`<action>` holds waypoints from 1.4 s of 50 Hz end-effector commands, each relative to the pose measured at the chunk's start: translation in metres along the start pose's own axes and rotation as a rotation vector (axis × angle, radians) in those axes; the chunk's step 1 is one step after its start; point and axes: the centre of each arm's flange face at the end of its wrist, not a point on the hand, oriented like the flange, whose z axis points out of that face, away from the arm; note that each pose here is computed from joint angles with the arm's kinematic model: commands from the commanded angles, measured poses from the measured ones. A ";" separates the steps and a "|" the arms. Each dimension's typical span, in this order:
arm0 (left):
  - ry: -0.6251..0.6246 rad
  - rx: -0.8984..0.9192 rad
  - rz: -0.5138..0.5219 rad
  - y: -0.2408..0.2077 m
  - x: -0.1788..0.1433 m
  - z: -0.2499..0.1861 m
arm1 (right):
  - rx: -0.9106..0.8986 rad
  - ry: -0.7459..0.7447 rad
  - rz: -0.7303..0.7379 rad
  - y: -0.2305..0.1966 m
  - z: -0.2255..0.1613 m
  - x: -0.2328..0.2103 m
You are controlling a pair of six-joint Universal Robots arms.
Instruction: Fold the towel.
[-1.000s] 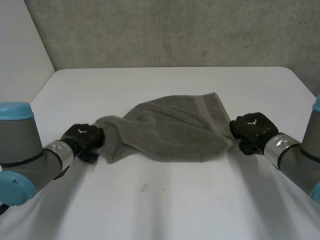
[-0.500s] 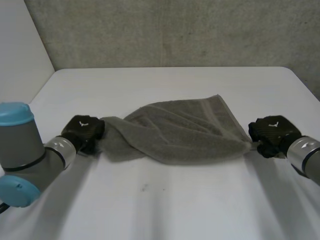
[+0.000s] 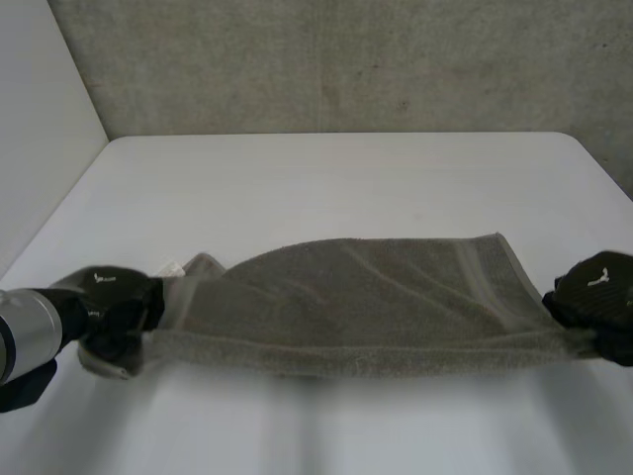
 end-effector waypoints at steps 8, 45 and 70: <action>0.051 -0.129 0.062 0.018 -0.016 0.082 | -0.160 -0.093 -0.068 0.008 0.070 -0.007; -0.235 0.815 0.071 -0.117 -0.054 0.121 | 0.572 0.479 0.194 -0.102 0.084 0.069; -0.033 0.020 0.153 0.036 -0.012 0.080 | -0.017 0.032 0.097 0.011 0.085 -0.016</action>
